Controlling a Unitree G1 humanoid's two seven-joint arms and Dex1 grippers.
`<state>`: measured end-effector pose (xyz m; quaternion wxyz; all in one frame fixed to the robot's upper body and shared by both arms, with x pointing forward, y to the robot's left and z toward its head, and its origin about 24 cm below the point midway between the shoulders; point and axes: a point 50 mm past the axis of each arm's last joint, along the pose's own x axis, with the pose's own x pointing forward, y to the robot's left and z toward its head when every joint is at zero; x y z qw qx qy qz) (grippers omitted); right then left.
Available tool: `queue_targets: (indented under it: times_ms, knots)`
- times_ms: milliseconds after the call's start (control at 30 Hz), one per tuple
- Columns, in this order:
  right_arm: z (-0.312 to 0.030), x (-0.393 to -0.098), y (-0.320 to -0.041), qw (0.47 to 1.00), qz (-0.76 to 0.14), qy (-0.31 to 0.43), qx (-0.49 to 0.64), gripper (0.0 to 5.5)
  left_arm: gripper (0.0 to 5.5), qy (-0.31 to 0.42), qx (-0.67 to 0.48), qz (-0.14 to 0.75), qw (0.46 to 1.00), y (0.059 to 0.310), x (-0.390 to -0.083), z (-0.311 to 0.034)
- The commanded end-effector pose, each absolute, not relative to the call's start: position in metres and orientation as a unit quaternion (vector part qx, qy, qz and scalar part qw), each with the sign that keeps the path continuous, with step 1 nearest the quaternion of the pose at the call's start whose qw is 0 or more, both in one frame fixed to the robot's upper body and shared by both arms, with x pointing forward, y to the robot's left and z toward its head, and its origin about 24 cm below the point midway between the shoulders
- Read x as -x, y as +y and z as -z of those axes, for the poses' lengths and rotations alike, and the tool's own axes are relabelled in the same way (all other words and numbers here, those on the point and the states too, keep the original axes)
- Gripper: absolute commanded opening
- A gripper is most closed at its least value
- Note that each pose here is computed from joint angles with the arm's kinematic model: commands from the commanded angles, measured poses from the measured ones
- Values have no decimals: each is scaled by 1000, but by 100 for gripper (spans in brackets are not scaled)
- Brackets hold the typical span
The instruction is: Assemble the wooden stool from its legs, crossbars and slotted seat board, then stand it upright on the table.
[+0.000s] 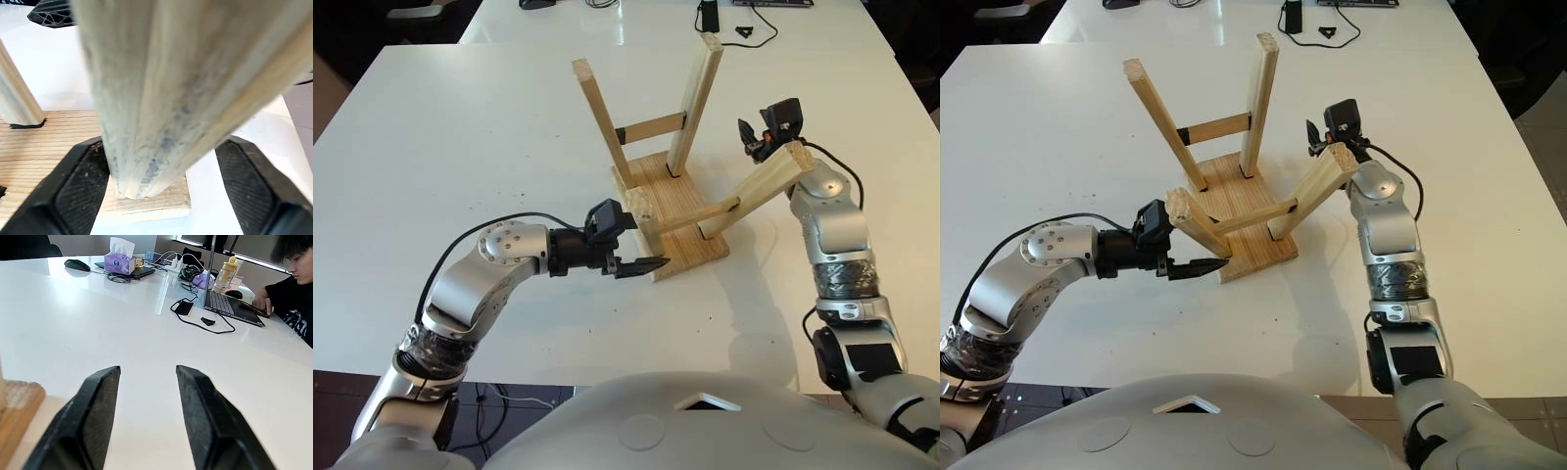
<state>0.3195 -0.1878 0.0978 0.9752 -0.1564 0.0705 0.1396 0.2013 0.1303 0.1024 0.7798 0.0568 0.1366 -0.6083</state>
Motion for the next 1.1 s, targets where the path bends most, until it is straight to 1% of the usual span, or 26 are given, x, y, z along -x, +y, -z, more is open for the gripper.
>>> queue_targets:
  times_ms: [33,100,167,200,267,367,433,500,600,667,700,733,800,900,1000,1100]
  knots:
    - [-96,-304,-222,956,-195,128,180,208,374,133,-63,586,797,155,-197,-105]
    - [-97,-292,-231,927,-249,153,234,208,374,132,-63,567,811,170,-197,-104]
    - [-91,-270,-240,875,-328,193,300,208,374,132,-65,540,829,182,-202,-101]
    - [-87,-258,-246,846,-362,215,327,208,374,131,-61,525,839,186,-207,-99]
    - [-86,-237,-251,796,-438,242,340,208,374,119,-46,493,860,187,-219,-97]
    - [-88,-207,-246,737,-541,261,309,208,374,90,-13,462,882,176,-235,-100]
    - [-87,-197,-237,716,-580,264,285,208,374,76,-2,464,883,164,-239,-103]
    - [-83,-192,-226,706,-601,260,269,208,374,72,5,480,874,150,-237,-104]
    - [-75,-190,-206,707,-618,241,246,208,374,88,2,549,831,130,-215,-101]
    - [-70,-190,-195,720,-615,230,225,208,374,104,-17,594,798,125,-197,-99]
    - [-68,-191,-191,727,-610,227,220,208,374,111,-23,599,793,124,-194,-97]
    - [-65,-194,-190,737,-599,226,217,208,374,117,-26,596,794,125,-195,-95]
    - [-60,-204,-191,762,-567,222,221,208,374,129,-28,566,814,128,-203,-89]
    - [-52,-214,-199,794,-518,226,221,208,374,143,-40,531,834,134,-208,-80]
    - [-46,-220,-206,811,-484,230,234,208,374,164,-76,527,830,139,-197,-67]
    - [-46,-227,-206,822,-466,221,241,208,374,182,-104,527,824,146,-183,-58]
